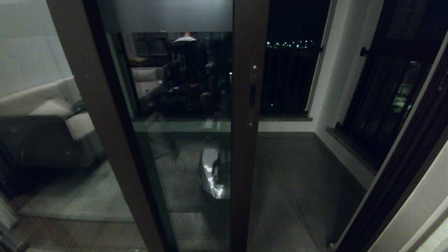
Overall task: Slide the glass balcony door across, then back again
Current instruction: Close the slid door
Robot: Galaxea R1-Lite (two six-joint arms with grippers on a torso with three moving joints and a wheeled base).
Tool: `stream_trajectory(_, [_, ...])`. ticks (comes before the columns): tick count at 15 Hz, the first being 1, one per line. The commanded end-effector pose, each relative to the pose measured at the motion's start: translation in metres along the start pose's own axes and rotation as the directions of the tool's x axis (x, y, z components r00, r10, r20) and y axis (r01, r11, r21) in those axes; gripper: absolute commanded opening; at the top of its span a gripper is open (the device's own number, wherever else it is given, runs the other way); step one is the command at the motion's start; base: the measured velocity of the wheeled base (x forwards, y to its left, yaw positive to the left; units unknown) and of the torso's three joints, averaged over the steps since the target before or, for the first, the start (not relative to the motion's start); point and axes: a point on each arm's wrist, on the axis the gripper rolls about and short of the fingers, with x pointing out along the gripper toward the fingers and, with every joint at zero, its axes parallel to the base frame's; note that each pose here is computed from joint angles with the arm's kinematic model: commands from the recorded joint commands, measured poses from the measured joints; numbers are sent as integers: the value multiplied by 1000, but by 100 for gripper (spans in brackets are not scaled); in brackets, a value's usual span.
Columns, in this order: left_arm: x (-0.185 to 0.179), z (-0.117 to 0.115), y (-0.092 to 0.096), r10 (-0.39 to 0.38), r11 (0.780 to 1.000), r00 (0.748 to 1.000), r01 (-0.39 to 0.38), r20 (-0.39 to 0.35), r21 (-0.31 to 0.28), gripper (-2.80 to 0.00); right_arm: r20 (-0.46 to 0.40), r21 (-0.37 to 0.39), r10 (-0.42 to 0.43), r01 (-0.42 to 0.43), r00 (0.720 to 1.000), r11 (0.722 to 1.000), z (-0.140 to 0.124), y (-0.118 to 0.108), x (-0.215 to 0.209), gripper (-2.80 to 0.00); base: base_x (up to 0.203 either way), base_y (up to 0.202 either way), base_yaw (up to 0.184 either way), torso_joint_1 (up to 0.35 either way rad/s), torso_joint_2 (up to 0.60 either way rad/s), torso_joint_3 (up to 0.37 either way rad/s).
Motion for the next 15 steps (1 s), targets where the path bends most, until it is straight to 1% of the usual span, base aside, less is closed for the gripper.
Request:
stream_trajectory(1, [-2, -32, -3, -49, 999, 999, 49, 6, -1, -280, -2, 0, 1, -1, 1000, 1000, 0, 0, 0, -280, 0, 0, 0, 0, 0, 0])
stream_trajectory(2, [0, -42, -4, -58, 998, 998, 58, 23, -5, -280, -2, 0, 1, -1, 1000, 1000, 0, 0, 0, -280, 0, 0, 0, 0, 0, 0])
stream_trajectory(3, [2, -51, -4, -71, 997, 997, 72, 25, -21, -280, -2, 0, 1, -1, 1000, 1000, 0, 0, 0, -280, 0, 0, 0, 0, 0, 0])
stream_trajectory(4, [2, -56, -5, -98, 994, 995, 97, -7, -51, -280, -2, 0, 1, -1, 1000, 1000, 0, 0, 0, -280, 0, 0, 0, 0, 0, 0])
stream_trajectory(6, [1, -62, -6, -140, 989, 987, 135, -74, -64, -280, -2, 0, 1, -1, 1000, 1000, 0, 0, 0, -280, 0, 0, 0, 0, 0, 0])
stream_trajectory(8, [0, -69, -7, -142, 989, 980, 133, -138, -68, -280, -2, 0, 1, -1, 1000, 1000, 0, 0, 0, -280, 0, 0, 0, 0, 0, 0])
stream_trajectory(9, [0, -70, -7, -138, 989, 979, 130, -150, -68, -280, -2, 0, 1, -1, 1000, 1000, 0, 0, 0, -280, 0, 0, 0, 0, 0, 0])
stream_trajectory(10, [0, -70, -6, -118, 992, 982, 110, -149, -60, -280, -2, 0, 1, -1, 1000, 1000, 0, 0, 0, -280, 0, 0, 0, 0, 0, 0])
stream_trajectory(11, [1, -68, -5, -61, 998, 989, 55, -135, -44, -280, -2, 0, 1, -1, 1000, 1000, 0, 0, 0, -280, 0, 0, 0, 0, 0, 0])
stream_trajectory(12, [1, -63, -3, 3, 1000, 994, -4, -107, -15, -280, -2, 0, 1, -1, 1000, 1000, 0, 0, 0, -280, 0, 0, 0, 0, 0, 0])
stream_trajectory(13, [0, -60, -2, 44, 999, 993, -41, -113, 29, -280, -2, 0, 1, -1, 1000, 1000, 0, 0, 0, -280, 0, 0, 0, 0, 0, 0])
stream_trajectory(14, [-1, -57, -1, 87, 995, 986, -79, -140, 63, -280, -2, 0, 1, -1, 1000, 1000, 0, 0, 0, -280, 0, 0, 0, 0, 0, 0])
stream_trajectory(15, [-5, -49, -1, 130, 990, 981, -120, -144, 76, -280, -2, 0, 1, -1, 1000, 1000, 0, 0, 0, -280, 0, 0, 0, 0, 0, 0])
